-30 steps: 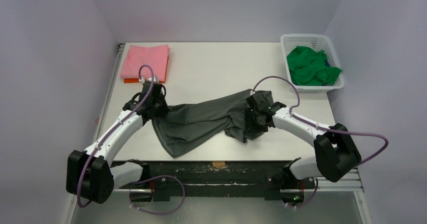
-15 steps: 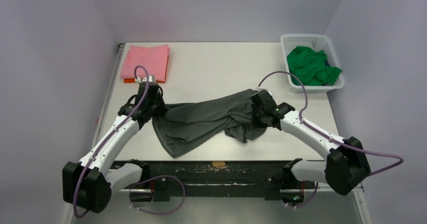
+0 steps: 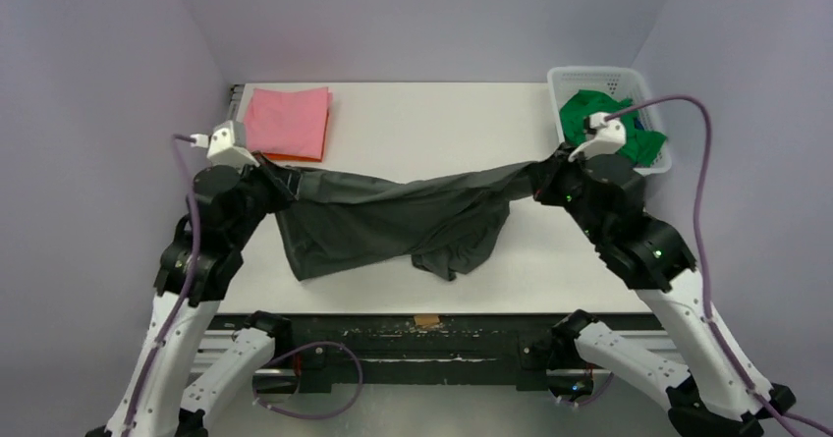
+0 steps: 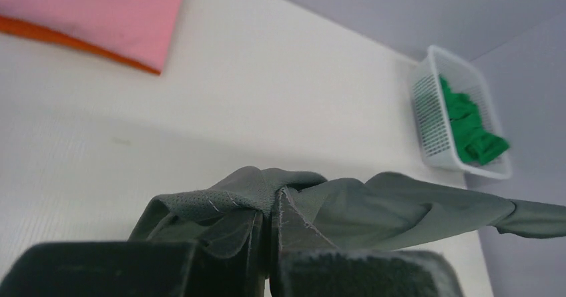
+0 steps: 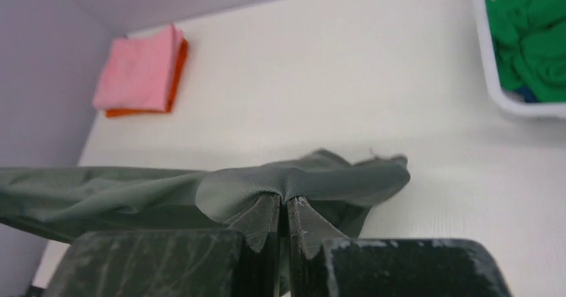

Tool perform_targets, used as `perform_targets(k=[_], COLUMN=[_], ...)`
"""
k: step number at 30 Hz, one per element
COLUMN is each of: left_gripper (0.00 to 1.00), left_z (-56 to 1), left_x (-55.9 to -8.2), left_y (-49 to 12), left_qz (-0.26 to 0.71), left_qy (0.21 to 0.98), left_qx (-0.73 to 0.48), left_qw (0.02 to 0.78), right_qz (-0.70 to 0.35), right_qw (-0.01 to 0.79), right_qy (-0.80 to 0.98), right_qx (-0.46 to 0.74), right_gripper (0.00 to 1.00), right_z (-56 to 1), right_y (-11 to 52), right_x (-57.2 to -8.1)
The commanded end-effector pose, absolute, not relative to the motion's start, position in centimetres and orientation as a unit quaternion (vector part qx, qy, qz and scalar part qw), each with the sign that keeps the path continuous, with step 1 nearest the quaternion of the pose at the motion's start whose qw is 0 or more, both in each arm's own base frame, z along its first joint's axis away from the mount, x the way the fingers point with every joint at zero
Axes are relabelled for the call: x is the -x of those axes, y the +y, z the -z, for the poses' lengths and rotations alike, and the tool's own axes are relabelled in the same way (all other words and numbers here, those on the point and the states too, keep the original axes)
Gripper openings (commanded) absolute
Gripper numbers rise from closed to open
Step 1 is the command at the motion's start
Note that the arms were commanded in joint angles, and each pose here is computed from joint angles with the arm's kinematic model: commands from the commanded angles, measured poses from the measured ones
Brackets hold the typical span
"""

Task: Fold and stack the t-shirts
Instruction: Flatten out the tshirt

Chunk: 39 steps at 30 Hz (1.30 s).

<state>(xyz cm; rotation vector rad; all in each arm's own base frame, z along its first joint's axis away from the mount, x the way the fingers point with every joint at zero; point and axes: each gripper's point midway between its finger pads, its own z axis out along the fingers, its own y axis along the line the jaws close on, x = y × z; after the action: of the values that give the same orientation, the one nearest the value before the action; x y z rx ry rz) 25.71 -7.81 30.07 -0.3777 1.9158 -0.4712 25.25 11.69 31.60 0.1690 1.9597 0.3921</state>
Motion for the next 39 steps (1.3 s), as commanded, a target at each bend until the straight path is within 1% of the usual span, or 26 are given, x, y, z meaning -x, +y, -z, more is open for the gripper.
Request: perform_targets(k=[1, 3, 5, 8, 11, 14, 16, 19, 22, 23, 24, 26, 28, 29, 32, 35, 36, 39], left_gripper=[0.00, 0.00, 0.00, 0.00, 0.00, 0.00, 0.00, 0.00, 0.00, 0.00, 0.00, 0.00, 0.00, 0.00, 0.00, 0.00, 0.00, 0.00], left_z=[-39.5, -42.7, -45.1, -47.6, -48.8, -49.3, -49.0, -47.4, -46.2, -46.9, -46.4, -47.3, -49.5, -51.9, -53.2, -54.0, -53.4, -49.3], left_x=[-22.1, -20.4, -19.1, -17.8, -18.1, -20.3, -23.0, -28.9, -34.8, -36.4, -38.0, -40.7, -42.2, -42.0, -42.9, -41.8, -41.5, -40.8], left_y=[-7.6, -7.4, -7.0, -6.3, -5.6, -5.6, -5.8, -6.5, -7.1, -7.2, -7.5, -7.9, -7.9, -8.2, -8.7, -8.6, -8.6, -9.2], left_qz=[0.248, 0.260, 0.266, 0.262, 0.244, 0.223, 0.201, 0.177, 0.188, 0.193, 0.197, 0.206, 0.208, 0.219, 0.248, 0.261, 0.260, 0.269], left_qy=[0.732, 0.708, 0.690, 0.669, 0.663, 0.674, 0.693, 0.733, 0.766, 0.767, 0.777, 0.782, 0.773, 0.755, 0.736, 0.718, 0.721, 0.749], left_qx=[0.112, 0.098, 0.090, 0.086, 0.094, 0.098, 0.103, 0.107, 0.100, 0.096, 0.088, 0.071, 0.058, 0.040, 0.021, 0.013, 0.013, 0.001], left_qw=[0.625, 0.649, 0.668, 0.690, 0.701, 0.698, 0.685, 0.648, 0.606, 0.604, 0.591, 0.584, 0.596, 0.617, 0.630, 0.645, 0.642, 0.606], right_qz=[-0.198, -0.229, -0.242, -0.242, -0.208, -0.168, -0.123, -0.070, -0.119, -0.125, -0.123, -0.109, -0.091, -0.082, -0.073, -0.061, -0.059, -0.057], right_qw=[0.633, 0.658, 0.675, 0.692, 0.705, 0.706, 0.702, 0.686, 0.659, 0.656, 0.662, 0.678, 0.709, 0.719, 0.735, 0.726, 0.729, 0.692], right_qy=[0.747, 0.717, 0.697, 0.680, 0.678, 0.688, 0.701, 0.724, 0.743, 0.744, 0.740, 0.727, 0.700, 0.690, 0.674, 0.685, 0.682, 0.719], right_qx=[-0.050, -0.027, -0.010, 0.005, -0.006, -0.007, -0.019, -0.019, -0.002, -0.003, -0.002, 0.000, -0.012, -0.019, -0.019, -0.013, -0.010, 0.020], right_gripper=[0.00, 0.00, 0.00, 0.00, 0.00, 0.00, 0.00, 0.00, 0.00, 0.00, 0.00, 0.00, 0.00, 0.00, 0.00, 0.00, 0.00, 0.00], right_z=[-41.7, -45.9, -48.8, -51.6, -52.8, -52.8, -52.2, -50.8, -49.4, -49.1, -49.4, -50.9, -54.1, -55.1, -56.8, -55.2, -55.1, -49.7], right_y=[10.0, 10.2, 10.1, 9.9, 9.2, 9.6, 9.7, 10.7, 11.8, 11.6, 11.5, 11.3, 10.2, 9.6, 8.6, 8.0, 7.6, 8.1], right_x=[-23.3, -21.9, -20.9, -20.4, -21.6, -24.3, -27.1, -32.4, -37.9, -39.7, -41.1, -43.1, -43.7, -43.8, -43.3, -42.4, -41.3, -40.4])
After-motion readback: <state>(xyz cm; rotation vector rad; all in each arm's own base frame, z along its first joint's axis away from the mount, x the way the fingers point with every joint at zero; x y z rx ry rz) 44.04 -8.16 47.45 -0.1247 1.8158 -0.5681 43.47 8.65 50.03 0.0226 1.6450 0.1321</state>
